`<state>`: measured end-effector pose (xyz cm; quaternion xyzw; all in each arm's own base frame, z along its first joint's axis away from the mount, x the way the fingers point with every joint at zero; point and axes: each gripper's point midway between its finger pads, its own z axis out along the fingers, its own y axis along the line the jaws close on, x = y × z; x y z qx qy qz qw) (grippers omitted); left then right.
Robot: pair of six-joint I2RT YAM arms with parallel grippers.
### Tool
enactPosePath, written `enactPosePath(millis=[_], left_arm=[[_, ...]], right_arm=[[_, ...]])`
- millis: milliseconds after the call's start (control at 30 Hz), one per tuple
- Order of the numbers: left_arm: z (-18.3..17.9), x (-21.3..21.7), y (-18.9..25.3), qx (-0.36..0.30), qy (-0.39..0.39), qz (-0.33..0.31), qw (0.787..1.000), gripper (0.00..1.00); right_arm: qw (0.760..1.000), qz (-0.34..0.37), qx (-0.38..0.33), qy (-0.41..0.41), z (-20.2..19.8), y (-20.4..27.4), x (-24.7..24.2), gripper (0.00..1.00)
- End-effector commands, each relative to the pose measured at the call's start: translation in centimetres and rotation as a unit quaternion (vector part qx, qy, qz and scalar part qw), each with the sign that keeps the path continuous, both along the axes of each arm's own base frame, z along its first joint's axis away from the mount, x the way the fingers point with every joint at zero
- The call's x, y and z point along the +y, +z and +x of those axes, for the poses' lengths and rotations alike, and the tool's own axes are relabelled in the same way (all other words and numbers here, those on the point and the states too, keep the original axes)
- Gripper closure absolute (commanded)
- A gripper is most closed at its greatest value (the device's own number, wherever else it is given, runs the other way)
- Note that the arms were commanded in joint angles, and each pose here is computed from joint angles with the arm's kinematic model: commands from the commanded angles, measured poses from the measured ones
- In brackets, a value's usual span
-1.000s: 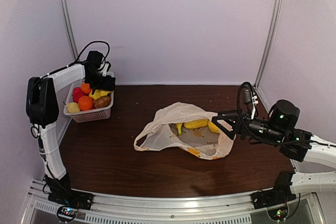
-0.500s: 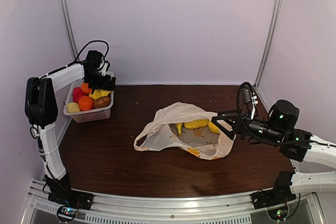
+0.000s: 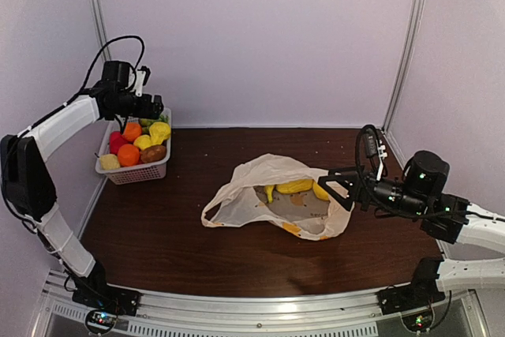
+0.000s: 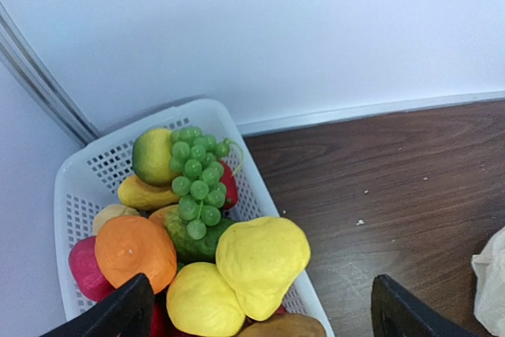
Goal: Untie the knot of the plastic bag and take out the fruit
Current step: Reach into the gripper in the takeout bag.
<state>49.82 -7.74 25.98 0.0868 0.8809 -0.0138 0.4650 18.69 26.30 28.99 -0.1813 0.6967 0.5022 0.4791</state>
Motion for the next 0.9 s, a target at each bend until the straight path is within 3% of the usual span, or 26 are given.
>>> enactPosePath(millis=[0, 167, 367, 433, 633, 867], left_arm=[[-3.2, -2.7, 5.8, -0.085, -0.094, -0.044, 0.991, 0.05], [-8.3, -8.7, 5.7, -0.104, -0.180, 0.025, 0.978, 0.07], [-14.9, -19.3, 2.6, -0.059, -0.374, -0.061, 0.924, 0.06], [-16.2, -22.3, 0.0, -0.021, -0.408, -0.060, 0.911, 0.09], [-17.9, -25.8, -4.1, 0.060, -0.455, -0.096, 0.883, 0.09], [-18.5, -27.2, -6.7, 0.098, -0.456, -0.102, 0.879, 0.07]], right_arm=[[0.998, -0.032, 0.003, -0.046, 0.9, -0.6, -1.4, 0.00], [0.977, -0.140, 0.043, -0.156, 3.5, -3.6, -4.6, 0.00], [0.940, -0.221, 0.073, -0.251, 4.9, -6.2, -8.4, 0.00], [0.931, -0.237, 0.086, -0.262, 5.0, -7.8, -9.0, 0.00], [0.917, -0.257, 0.136, -0.271, 5.5, -12.8, -9.4, 0.10], [0.917, -0.256, 0.166, -0.256, 6.1, -15.6, -9.1, 0.24]])
